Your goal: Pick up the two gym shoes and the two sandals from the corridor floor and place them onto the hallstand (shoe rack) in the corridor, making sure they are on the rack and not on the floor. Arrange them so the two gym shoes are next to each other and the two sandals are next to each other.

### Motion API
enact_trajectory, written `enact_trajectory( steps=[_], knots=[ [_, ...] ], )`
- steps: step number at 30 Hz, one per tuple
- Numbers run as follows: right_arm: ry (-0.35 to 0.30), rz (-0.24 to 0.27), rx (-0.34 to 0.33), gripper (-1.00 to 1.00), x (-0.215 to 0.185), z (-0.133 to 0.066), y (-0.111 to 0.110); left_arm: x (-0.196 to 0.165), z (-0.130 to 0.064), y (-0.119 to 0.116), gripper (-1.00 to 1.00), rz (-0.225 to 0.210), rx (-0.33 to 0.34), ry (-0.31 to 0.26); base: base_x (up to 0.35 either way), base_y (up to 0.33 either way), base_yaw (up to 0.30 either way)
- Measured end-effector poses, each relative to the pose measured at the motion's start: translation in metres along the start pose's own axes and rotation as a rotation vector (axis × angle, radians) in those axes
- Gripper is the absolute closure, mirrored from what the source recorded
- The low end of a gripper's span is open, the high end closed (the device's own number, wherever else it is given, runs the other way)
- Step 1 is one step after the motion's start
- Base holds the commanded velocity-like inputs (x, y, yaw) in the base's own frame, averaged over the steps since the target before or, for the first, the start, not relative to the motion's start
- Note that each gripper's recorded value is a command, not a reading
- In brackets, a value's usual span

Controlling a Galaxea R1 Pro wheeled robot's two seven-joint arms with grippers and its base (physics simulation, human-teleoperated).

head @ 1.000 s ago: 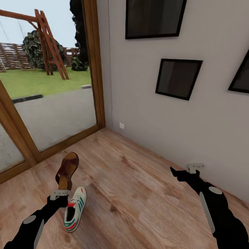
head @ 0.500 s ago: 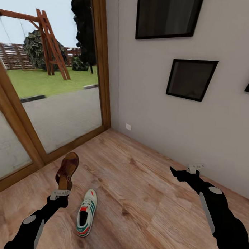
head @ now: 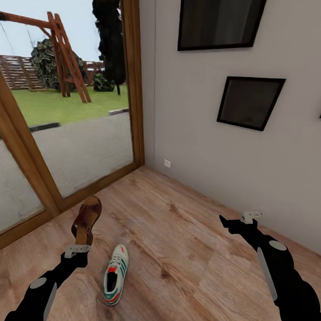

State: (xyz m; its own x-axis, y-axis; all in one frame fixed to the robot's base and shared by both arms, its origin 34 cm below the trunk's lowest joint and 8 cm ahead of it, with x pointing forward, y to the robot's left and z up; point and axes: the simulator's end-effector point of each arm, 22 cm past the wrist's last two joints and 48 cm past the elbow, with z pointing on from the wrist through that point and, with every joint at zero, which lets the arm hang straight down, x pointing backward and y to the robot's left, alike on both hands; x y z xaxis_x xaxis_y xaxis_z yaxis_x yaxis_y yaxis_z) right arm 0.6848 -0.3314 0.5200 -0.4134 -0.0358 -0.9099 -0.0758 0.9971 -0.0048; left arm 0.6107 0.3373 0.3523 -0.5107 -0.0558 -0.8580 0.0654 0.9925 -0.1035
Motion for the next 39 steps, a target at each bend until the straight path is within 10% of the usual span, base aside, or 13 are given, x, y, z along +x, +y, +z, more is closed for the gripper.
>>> enact_trajectory(
  steps=[39],
  knots=[
    [-0.024, -0.006, 0.002, -1.0, -0.011, -0.003, 0.0, 0.0, 0.0, -0.001, 1.0, -0.001, 0.001, 0.0, 0.0, 0.068, 0.0]
  ],
)
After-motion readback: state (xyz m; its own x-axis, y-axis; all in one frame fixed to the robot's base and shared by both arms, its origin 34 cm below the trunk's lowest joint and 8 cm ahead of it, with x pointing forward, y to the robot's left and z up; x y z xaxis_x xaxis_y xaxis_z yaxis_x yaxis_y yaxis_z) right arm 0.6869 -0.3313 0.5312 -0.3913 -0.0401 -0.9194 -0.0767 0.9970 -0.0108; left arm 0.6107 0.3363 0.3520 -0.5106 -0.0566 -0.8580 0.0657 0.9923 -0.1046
